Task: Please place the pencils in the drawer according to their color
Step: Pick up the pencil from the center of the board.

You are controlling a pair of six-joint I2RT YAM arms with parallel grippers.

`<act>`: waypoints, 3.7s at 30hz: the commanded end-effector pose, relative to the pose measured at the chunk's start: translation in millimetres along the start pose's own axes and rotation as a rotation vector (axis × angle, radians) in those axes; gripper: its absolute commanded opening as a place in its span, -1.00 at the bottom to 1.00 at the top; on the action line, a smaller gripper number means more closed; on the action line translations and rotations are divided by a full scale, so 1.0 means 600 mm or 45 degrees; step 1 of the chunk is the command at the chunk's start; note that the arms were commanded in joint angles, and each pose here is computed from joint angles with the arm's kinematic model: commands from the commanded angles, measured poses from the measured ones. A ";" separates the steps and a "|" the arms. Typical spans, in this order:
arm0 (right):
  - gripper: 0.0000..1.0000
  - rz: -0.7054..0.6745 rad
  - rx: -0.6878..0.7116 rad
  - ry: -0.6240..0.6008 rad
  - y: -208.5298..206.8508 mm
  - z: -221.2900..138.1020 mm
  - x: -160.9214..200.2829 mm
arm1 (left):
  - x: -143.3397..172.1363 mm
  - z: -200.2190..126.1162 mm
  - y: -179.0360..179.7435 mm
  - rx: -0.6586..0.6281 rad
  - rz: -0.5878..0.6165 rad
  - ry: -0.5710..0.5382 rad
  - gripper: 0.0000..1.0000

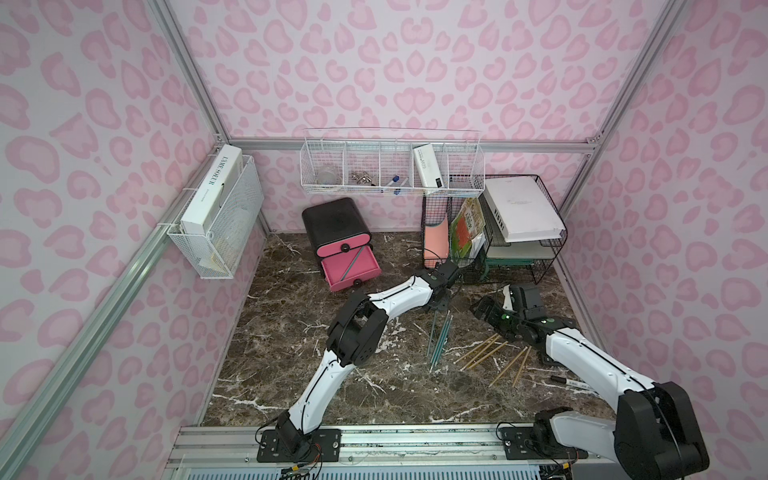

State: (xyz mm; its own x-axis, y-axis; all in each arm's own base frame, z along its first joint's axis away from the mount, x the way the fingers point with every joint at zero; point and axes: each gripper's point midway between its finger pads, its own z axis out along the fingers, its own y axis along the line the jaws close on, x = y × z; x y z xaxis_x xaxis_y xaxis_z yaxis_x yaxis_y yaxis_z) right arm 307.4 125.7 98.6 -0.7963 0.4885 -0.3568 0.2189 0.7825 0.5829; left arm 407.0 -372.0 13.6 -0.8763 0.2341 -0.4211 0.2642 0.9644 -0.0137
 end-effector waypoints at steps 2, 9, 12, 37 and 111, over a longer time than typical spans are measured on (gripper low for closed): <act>0.98 -0.008 -0.010 -0.014 0.006 -0.001 -0.005 | 0.097 0.016 0.023 -0.074 0.062 0.269 -0.05; 0.99 -0.009 -0.008 -0.015 0.004 -0.002 -0.004 | 0.102 0.019 0.017 -0.076 0.076 0.272 -0.18; 0.98 -0.011 -0.010 -0.016 0.005 -0.002 -0.004 | 0.106 0.020 0.017 -0.081 0.078 0.281 -0.22; 0.98 -0.009 -0.023 -0.014 0.009 0.001 -0.006 | 0.146 0.021 0.012 -0.109 0.070 0.334 -0.34; 0.98 -0.019 -0.075 0.012 0.047 0.022 -0.002 | 0.003 -0.195 0.128 -0.068 0.363 -0.028 -1.00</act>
State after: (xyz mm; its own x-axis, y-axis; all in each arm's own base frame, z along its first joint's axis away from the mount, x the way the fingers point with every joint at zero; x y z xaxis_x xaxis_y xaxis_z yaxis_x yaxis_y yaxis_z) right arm 316.7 146.3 99.6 -0.8100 0.4704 -0.3502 0.1906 0.7759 0.6014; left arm 371.2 -295.9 106.0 -0.7963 0.4454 -0.4093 0.4466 0.8893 0.0988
